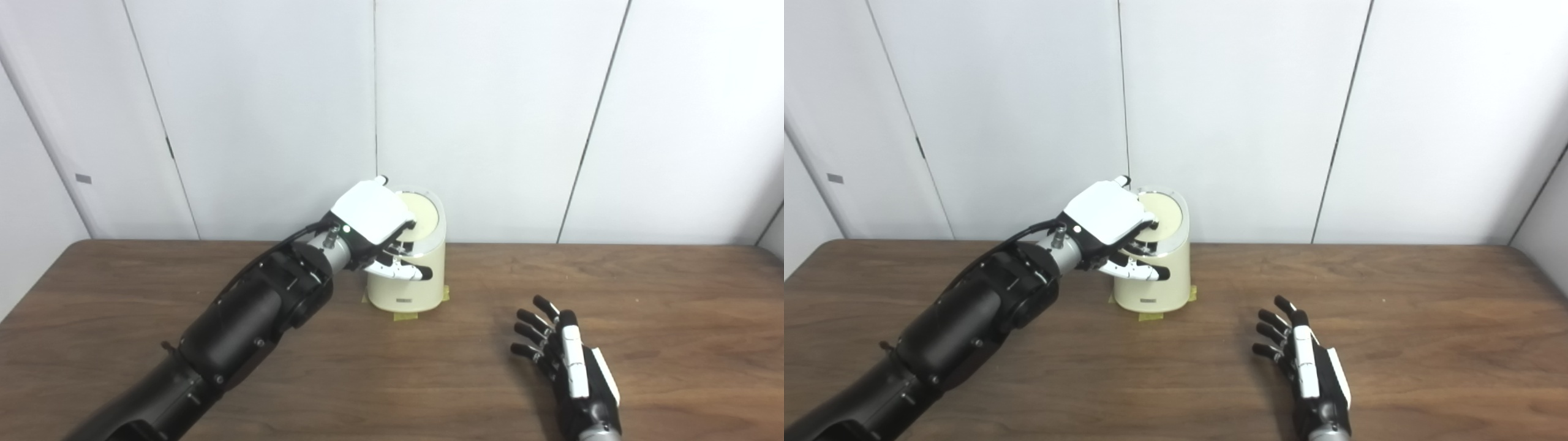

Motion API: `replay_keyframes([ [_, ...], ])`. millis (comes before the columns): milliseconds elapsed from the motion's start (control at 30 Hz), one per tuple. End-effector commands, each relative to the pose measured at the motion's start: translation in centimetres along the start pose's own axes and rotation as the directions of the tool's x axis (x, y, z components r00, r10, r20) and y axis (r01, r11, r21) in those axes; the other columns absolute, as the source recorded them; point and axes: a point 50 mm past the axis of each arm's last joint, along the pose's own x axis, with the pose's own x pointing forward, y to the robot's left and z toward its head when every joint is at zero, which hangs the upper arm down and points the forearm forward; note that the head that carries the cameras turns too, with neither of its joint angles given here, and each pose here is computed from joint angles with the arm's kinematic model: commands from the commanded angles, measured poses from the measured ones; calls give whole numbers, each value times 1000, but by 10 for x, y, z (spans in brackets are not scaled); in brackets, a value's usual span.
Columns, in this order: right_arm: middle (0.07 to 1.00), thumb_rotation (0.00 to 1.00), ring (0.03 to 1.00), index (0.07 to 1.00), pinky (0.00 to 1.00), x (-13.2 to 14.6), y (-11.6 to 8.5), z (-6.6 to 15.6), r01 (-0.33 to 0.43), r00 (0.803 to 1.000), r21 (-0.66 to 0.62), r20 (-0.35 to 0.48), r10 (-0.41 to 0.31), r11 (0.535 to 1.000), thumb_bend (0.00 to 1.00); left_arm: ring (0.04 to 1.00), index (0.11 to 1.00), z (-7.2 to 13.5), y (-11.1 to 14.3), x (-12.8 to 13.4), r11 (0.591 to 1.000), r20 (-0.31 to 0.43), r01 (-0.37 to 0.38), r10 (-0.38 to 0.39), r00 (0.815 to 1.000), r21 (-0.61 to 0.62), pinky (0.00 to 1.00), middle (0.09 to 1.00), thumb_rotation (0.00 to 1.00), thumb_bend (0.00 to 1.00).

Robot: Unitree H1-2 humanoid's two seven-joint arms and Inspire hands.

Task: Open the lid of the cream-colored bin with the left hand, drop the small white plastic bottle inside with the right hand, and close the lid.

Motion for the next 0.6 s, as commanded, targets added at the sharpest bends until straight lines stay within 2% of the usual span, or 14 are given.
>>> replay_keyframes([
  [0, 812, 1000, 809, 900, 696, 7, 4, 19, -9, 997, 18, 78, 8, 1000, 517, 868, 806, 7, -12, 0, 996, 35, 87, -86, 996, -23, 991, 815, 1000, 611],
  [100, 811, 1000, 811, 899, 695, 8, 3, 19, -14, 996, 7, 83, 13, 1000, 510, 861, 808, 2, 2, -2, 996, 26, 58, -56, 998, -68, 953, 819, 1000, 609],
  [200, 813, 1000, 815, 901, 701, 8, 3, 19, -16, 997, 4, 81, 16, 1000, 517, 845, 812, -6, 18, -7, 993, 3, 15, -14, 1000, -114, 868, 824, 1000, 606],
  [300, 815, 1000, 815, 903, 701, 8, 3, 19, -18, 996, 5, 85, 17, 1000, 521, 807, 788, -17, 33, -16, 981, -26, -82, 79, 997, -177, 792, 802, 1000, 588],
  [400, 813, 1000, 812, 899, 702, 9, 3, 19, -18, 996, 13, 88, 17, 1000, 530, 779, 760, -27, 43, -30, 936, -96, -213, 193, 976, -280, 706, 777, 953, 558],
  [467, 812, 1000, 809, 897, 698, 9, 3, 20, -18, 996, 13, 91, 16, 1000, 528, 777, 770, -32, 47, -42, 893, -152, -275, 235, 960, -356, 656, 786, 947, 540],
  [567, 811, 1000, 810, 893, 706, 9, 2, 21, -18, 996, 12, 93, 17, 1000, 522, 796, 793, -36, 46, -57, 838, -213, -344, 277, 937, -424, 666, 810, 959, 506],
])
